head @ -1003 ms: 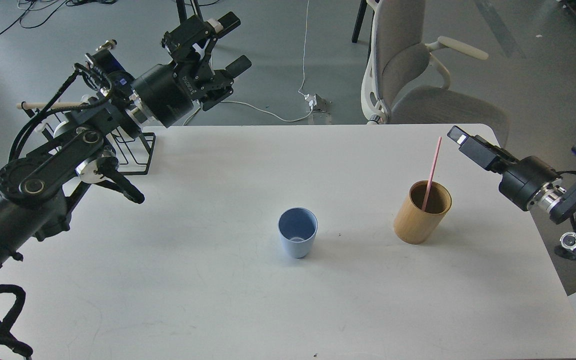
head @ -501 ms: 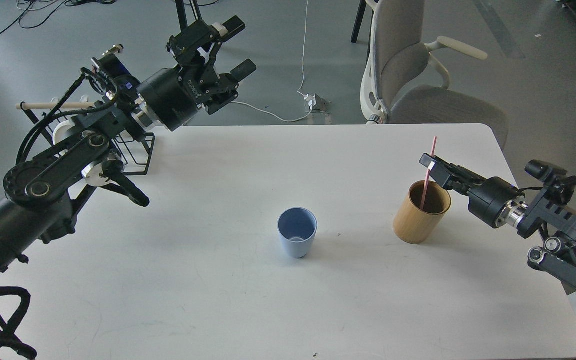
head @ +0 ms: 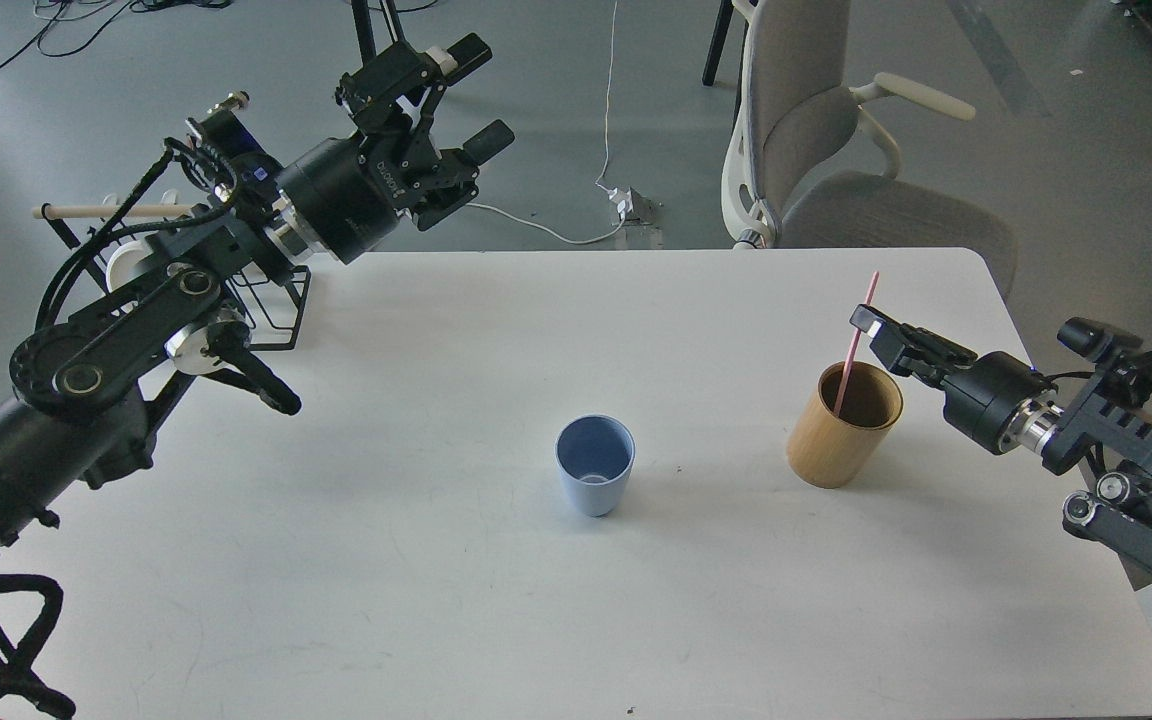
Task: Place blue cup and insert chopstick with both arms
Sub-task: 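Pull the red straw up out of the tan cup with the right gripper, then move the straw over the blue cup and lower it inside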
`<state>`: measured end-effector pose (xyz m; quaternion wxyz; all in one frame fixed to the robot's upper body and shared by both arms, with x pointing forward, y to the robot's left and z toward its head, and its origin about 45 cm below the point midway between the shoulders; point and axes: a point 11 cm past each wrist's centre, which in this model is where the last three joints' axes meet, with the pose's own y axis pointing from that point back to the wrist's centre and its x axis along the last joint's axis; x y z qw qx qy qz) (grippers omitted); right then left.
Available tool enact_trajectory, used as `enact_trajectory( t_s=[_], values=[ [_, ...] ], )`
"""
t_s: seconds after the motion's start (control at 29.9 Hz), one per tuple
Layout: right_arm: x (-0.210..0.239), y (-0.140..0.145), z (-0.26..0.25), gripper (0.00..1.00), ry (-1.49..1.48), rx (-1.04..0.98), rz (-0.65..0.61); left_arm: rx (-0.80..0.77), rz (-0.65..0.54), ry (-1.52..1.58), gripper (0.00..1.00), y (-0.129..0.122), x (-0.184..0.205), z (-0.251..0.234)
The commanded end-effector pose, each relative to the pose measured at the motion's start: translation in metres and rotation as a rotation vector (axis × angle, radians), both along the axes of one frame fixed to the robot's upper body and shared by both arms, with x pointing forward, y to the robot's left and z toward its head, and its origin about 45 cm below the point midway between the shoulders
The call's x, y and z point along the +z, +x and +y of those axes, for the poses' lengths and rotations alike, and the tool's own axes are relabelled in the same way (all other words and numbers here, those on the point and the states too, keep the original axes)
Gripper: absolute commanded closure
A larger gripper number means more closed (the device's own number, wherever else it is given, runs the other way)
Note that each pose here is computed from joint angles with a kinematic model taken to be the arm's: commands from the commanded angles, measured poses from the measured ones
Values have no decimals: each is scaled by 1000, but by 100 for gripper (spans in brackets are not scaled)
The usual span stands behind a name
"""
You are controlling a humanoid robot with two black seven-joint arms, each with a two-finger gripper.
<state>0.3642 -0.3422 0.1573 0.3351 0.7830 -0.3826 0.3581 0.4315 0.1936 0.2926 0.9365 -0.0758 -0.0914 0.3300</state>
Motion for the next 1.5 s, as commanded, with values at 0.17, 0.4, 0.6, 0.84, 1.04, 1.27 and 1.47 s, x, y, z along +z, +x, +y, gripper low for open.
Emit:
enact_trajectory(
  t_s=[0.17,0.4,0.6,0.84,1.04,1.27,1.47],
  values=[
    [43,12,-25,98,-35,-19,-80,-4,10,-9,6,-1,-4,-4],
    [130,14,-48,98,-73,2,-218,11,21,-5,6,1,-8,0],
    [218,21,-27,99,-63,83,-381,131,116,33,6,8,-47,38],
    [206,45,104,99,38,376,-348,290,280,33,5,-6,-109,91],
    [153,48,209,99,-83,623,-282,340,348,26,5,-20,-135,108],
    [130,43,233,99,-130,688,-273,347,354,10,5,-20,-136,109],
    [109,34,229,99,-155,704,-229,347,352,2,5,-20,-135,108]
  ],
)
